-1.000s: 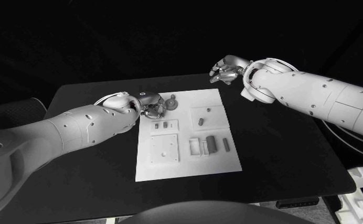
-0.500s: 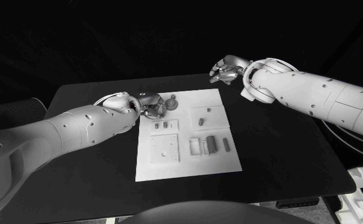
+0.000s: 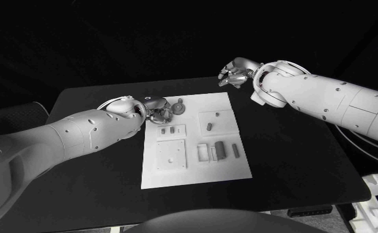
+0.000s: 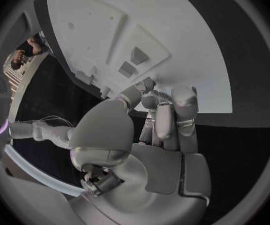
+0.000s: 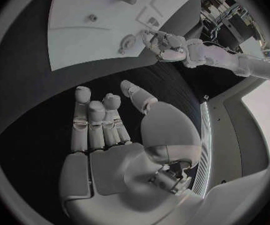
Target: Assemble the parts on the task board
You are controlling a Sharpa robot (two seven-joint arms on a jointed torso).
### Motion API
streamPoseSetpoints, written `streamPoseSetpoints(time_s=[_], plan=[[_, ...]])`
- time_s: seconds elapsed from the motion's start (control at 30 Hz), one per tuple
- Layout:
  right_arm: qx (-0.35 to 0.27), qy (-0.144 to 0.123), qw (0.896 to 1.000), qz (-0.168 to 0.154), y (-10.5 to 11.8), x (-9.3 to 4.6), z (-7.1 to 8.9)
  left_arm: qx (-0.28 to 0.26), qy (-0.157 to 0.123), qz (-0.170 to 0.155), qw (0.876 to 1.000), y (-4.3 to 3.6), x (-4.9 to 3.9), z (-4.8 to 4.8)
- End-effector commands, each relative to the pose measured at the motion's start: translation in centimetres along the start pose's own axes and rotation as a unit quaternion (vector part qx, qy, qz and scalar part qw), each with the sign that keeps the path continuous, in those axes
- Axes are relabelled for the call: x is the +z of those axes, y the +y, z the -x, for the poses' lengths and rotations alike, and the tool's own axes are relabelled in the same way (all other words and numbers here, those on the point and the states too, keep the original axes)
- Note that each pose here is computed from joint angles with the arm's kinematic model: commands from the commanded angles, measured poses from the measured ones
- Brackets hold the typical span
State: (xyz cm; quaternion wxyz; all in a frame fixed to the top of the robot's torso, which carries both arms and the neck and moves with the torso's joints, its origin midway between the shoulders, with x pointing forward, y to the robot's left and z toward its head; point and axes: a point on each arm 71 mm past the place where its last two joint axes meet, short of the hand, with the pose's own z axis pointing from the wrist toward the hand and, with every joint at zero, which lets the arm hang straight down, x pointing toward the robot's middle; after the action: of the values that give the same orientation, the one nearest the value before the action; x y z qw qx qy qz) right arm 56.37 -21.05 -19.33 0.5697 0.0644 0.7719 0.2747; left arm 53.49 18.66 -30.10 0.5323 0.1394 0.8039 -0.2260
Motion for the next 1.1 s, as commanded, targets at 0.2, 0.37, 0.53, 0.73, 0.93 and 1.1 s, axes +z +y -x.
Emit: streamPoseSetpoints(time_s=[0.2, 0.37, 0.53, 0.73, 0.93, 1.1], plan=[[-0.001, 0.003, 1.000, 0.004, 0.1, 0.0, 0.0, -0.003, 0.002, 0.000, 1.000, 0.07, -0.04, -0.02], [-0.001, 0.003, 1.000, 0.005, 0.1, 0.0, 0.0, -0.003, 0.001, 0.000, 1.000, 0.06, -0.04, -0.03], [-0.001, 0.002, 1.000, 0.004, 0.1, 0.0, 0.0, -0.002, 0.001, 0.002, 1.000, 0.15, -0.06, -0.03], [-0.001, 0.002, 1.000, 0.004, 0.1, 0.0, 0.0, -0.002, -0.001, 0.009, 1.000, 0.51, -0.20, 0.02], [-0.001, 0.001, 1.000, 0.003, 0.0, 0.0, 0.0, -0.002, -0.006, 0.018, 1.000, 1.21, -0.58, 0.10], [-0.001, 0.001, 1.000, 0.002, -0.1, -0.1, 0.1, -0.004, -0.013, 0.023, 1.000, 1.63, -0.86, 0.21]])
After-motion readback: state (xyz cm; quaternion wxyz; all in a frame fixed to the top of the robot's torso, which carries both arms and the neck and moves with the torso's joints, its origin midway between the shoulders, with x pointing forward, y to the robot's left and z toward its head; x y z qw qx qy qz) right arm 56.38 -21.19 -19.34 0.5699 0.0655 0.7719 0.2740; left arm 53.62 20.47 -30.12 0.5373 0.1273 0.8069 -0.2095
